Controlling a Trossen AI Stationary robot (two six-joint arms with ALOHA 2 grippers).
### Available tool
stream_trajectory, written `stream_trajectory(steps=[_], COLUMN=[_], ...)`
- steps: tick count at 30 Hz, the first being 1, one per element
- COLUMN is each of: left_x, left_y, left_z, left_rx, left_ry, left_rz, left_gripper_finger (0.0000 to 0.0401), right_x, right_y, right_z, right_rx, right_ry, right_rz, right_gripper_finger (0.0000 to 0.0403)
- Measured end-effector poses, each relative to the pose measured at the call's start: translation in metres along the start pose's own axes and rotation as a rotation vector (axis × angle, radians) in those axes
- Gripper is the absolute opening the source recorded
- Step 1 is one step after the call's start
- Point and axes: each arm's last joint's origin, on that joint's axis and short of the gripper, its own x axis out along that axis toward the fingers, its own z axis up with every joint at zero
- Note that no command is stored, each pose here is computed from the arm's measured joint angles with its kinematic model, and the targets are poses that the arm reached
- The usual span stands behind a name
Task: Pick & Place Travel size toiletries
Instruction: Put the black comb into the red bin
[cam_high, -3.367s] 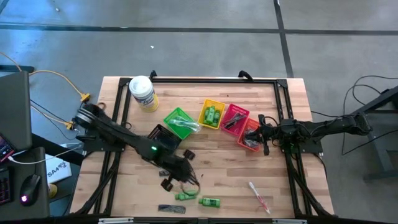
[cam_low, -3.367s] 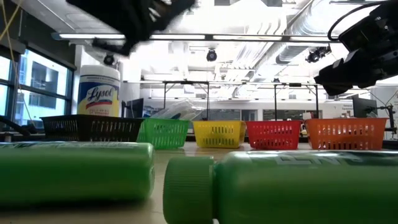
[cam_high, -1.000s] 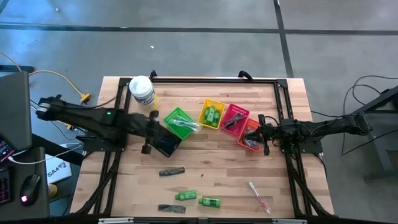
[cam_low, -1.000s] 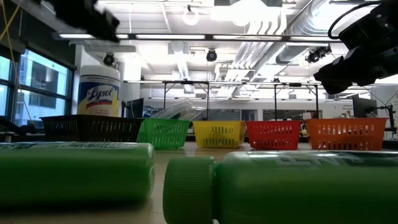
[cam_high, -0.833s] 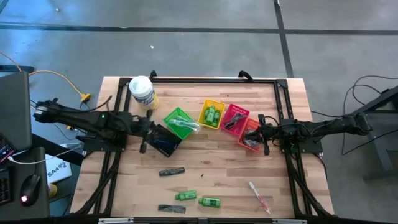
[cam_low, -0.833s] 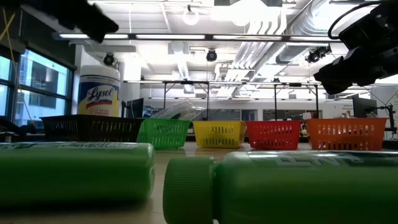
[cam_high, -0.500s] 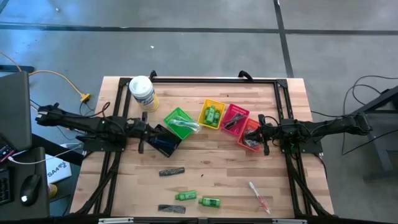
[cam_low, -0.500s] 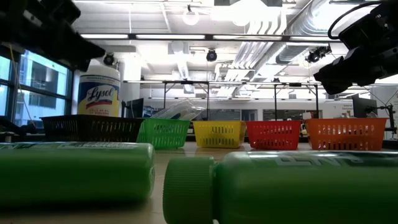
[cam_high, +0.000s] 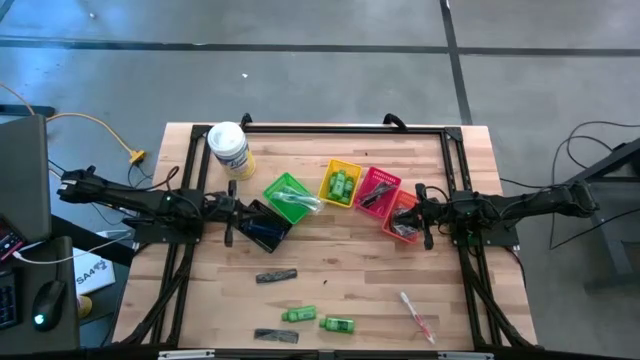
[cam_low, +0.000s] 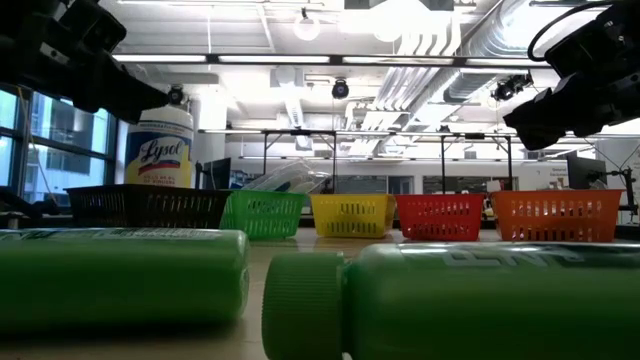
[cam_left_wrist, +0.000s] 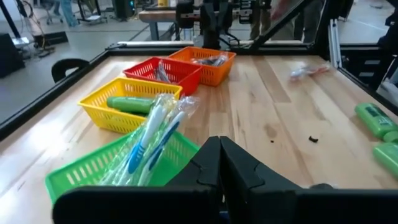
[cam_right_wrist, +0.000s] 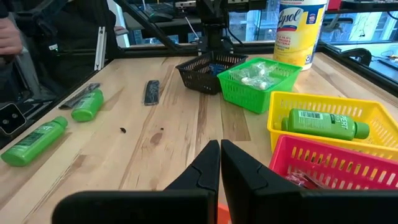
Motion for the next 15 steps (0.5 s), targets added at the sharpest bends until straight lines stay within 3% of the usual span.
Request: stream_trajectory(steps=[15], left_x=[-0.0001], left_y=[0.0], left_z=[0.0016], left_rx=[0.022], left_ry=[-0.016], left_rz=[0.002], left_gripper_finger=[0.0], right_x=[0.0002], right_y=[0.0007], right_z=[-0.0004], right_rx=[0.0], right_ry=[0.005], right_rz=[0.026], right_gripper_finger=[0.0007])
